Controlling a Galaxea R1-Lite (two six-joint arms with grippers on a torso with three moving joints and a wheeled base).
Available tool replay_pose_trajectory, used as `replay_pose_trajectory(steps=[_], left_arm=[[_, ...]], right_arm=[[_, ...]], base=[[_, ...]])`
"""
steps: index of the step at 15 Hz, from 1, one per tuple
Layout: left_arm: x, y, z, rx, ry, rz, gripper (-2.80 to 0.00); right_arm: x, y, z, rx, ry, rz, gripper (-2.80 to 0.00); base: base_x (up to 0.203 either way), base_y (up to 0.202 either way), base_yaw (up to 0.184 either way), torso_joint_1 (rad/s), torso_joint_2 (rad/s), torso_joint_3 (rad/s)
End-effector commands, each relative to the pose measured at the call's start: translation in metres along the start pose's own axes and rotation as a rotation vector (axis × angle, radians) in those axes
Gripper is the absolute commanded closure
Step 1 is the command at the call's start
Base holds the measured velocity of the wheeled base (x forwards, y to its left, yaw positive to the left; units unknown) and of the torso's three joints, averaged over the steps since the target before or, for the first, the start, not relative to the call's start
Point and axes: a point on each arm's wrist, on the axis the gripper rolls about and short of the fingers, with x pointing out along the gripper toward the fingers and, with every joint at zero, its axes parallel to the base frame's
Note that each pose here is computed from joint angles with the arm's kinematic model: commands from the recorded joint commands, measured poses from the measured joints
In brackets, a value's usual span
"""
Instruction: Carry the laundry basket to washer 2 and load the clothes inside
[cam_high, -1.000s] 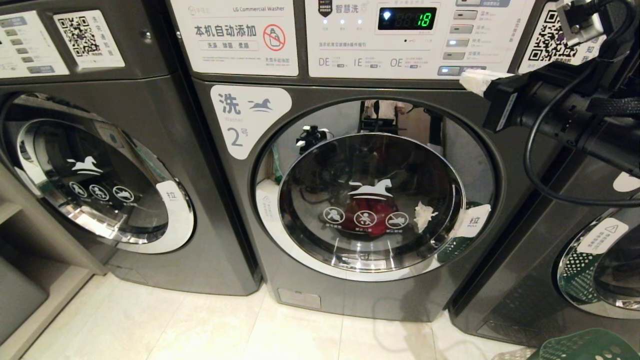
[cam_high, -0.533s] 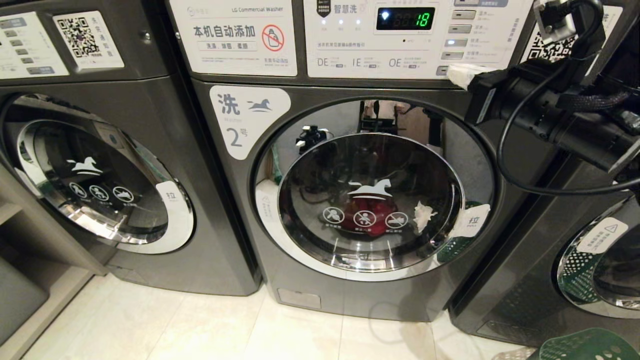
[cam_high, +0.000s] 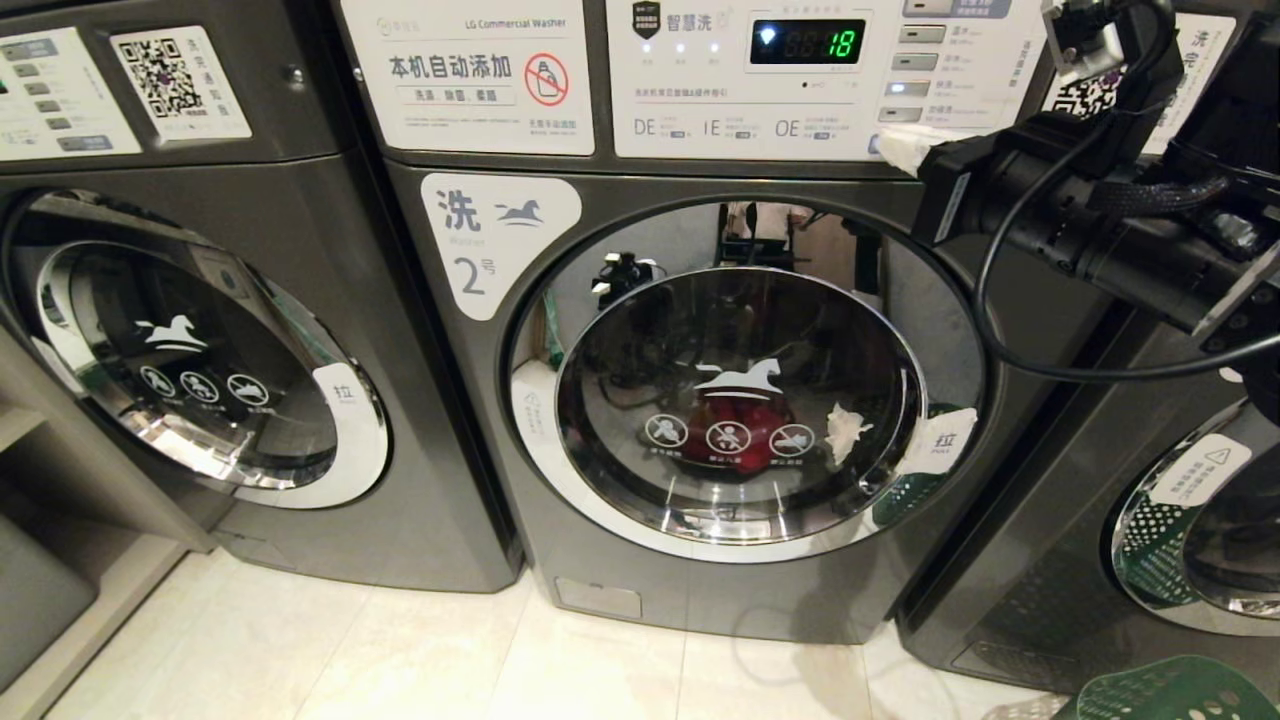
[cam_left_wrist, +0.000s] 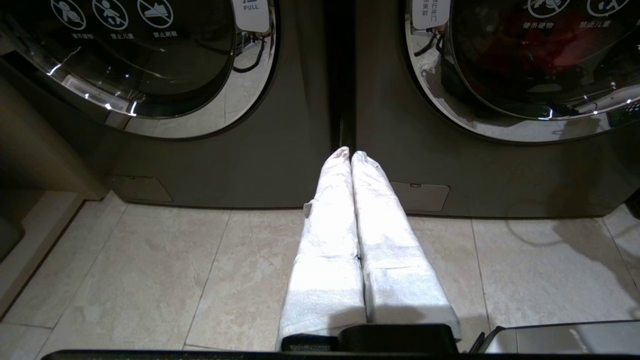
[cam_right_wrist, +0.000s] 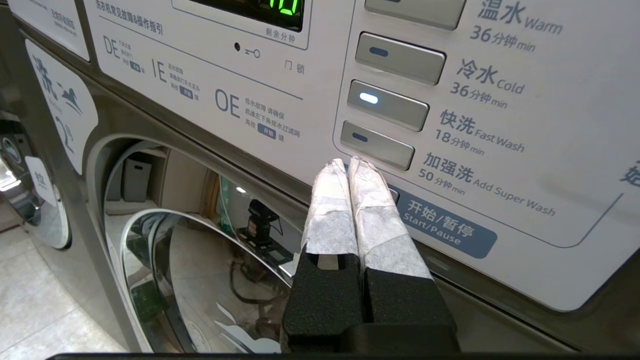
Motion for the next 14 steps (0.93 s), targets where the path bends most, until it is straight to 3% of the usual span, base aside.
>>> replay_pose_trajectory(steps=[1, 4, 9, 11, 14], left_arm=[[0.000, 0.000, 0.000, 0.001, 0.001, -0.001, 0.00], [0.000, 0.000, 0.000, 0.000, 0.001, 0.000, 0.00], [0.000, 0.000, 0.000, 0.000, 0.001, -0.001, 0.00], [0.000, 0.000, 0.000, -0.001, 0.001, 0.000, 0.00], [0.000, 0.000, 0.000, 0.000, 0.001, 0.000, 0.00]], right_arm=[[-0.008, 0.000, 0.003, -0.002, 0.002, 0.002, 0.00], [-0.033, 0.005, -0.001, 0.006, 0.068, 0.020, 0.00], [-0.087, 0.014, -0.031, 0.022, 0.217, 0.030, 0.00], [-0.124, 0.020, -0.055, 0.026, 0.343, 0.006, 0.00], [-0.194, 0.026, -0.070, 0.048, 0.497, -0.069, 0.00]], base=[[0.000, 0.000, 0.000, 0.000, 0.00, 0.000], [0.000, 0.000, 0.000, 0.000, 0.00, 0.000], [0.000, 0.000, 0.000, 0.000, 0.00, 0.000], [0.000, 0.000, 0.000, 0.000, 0.00, 0.000], [0.000, 0.000, 0.000, 0.000, 0.00, 0.000]])
